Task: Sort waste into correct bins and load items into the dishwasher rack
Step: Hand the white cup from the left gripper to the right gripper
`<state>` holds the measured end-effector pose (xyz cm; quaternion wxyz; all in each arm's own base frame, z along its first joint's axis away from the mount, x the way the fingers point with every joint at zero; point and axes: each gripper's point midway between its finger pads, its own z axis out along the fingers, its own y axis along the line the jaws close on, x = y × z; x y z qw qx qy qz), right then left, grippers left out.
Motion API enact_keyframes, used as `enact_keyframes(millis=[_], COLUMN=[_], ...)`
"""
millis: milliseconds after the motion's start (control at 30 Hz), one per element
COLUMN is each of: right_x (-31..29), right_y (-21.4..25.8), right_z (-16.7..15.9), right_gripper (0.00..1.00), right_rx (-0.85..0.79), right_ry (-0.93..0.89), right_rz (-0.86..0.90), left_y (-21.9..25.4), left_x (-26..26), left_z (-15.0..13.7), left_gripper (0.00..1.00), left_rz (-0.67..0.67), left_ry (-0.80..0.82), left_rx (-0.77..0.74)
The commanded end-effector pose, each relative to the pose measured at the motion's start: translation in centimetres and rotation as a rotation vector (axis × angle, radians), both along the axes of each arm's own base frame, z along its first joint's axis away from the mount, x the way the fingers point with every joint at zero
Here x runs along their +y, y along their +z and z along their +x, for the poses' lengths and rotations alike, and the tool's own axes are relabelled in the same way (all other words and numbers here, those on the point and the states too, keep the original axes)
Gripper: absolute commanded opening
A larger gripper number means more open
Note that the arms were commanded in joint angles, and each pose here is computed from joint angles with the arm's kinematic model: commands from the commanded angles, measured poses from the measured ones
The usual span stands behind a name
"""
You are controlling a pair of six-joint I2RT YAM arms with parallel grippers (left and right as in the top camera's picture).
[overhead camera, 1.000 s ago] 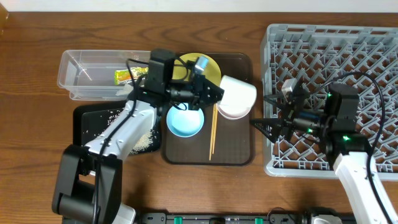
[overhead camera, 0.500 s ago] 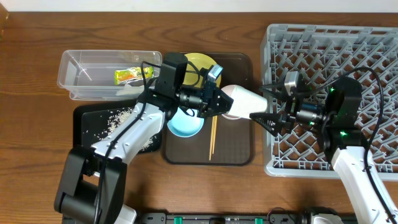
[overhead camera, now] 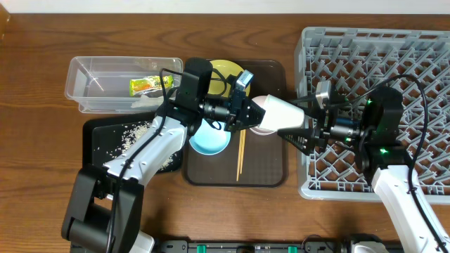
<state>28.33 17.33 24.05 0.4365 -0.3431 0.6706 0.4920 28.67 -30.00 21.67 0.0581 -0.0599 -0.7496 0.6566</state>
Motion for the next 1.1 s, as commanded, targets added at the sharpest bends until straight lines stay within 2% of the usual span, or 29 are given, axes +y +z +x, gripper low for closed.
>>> enact_keyframes(millis=[0, 167, 300, 500, 667, 800, 900, 1067], right_x=[0.4, 0.4, 0.4, 0.4, 0.4, 0.0, -0.8, -2.1], right_y=[0.6, 0.6, 0.6, 0.6, 0.5, -0.5, -2.3, -4.4], right_z=[-0.1, -0.1, -0.1, -0.1, -0.1, 0.7, 1.9, 2.9], right_gripper=[0.86, 0.8, 0.72, 0.66, 0.61, 0.57, 0.52, 0.46], right_rx=[-0.006, -0.007, -0.006, -0.006, -0.002, 0.039, 0.108, 0.177], right_ry=[0.017, 0.017, 0.017, 0.017, 0.016, -0.049, -0.152, -0.274], right_rz=[0.006, 0.006, 0.006, 0.006, 0.005, -0.028, -0.089, -0.171], left_y=[0.6, 0.6, 0.6, 0.6, 0.4, -0.1, -1.8, -6.4], left_x=[-0.1, -0.1, -0.1, -0.1, -0.2, -0.2, 0.1, 2.1], left_z=[-0.4, -0.4, -0.4, -0.4, 0.0, 0.7, 1.8, 3.8], left_gripper=[0.06, 0.06, 0.06, 0.08, 0.17, 0.33, 0.38, 0.4], left_rz=[-0.015, -0.015, -0.014, -0.013, -0.012, -0.006, 0.069, 0.31], left_ry=[-0.025, -0.024, -0.023, -0.021, -0.01, 0.013, 0.077, 0.203], left_rx=[0.004, 0.005, 0.011, 0.009, -0.05, -0.181, -0.238, -0.284])
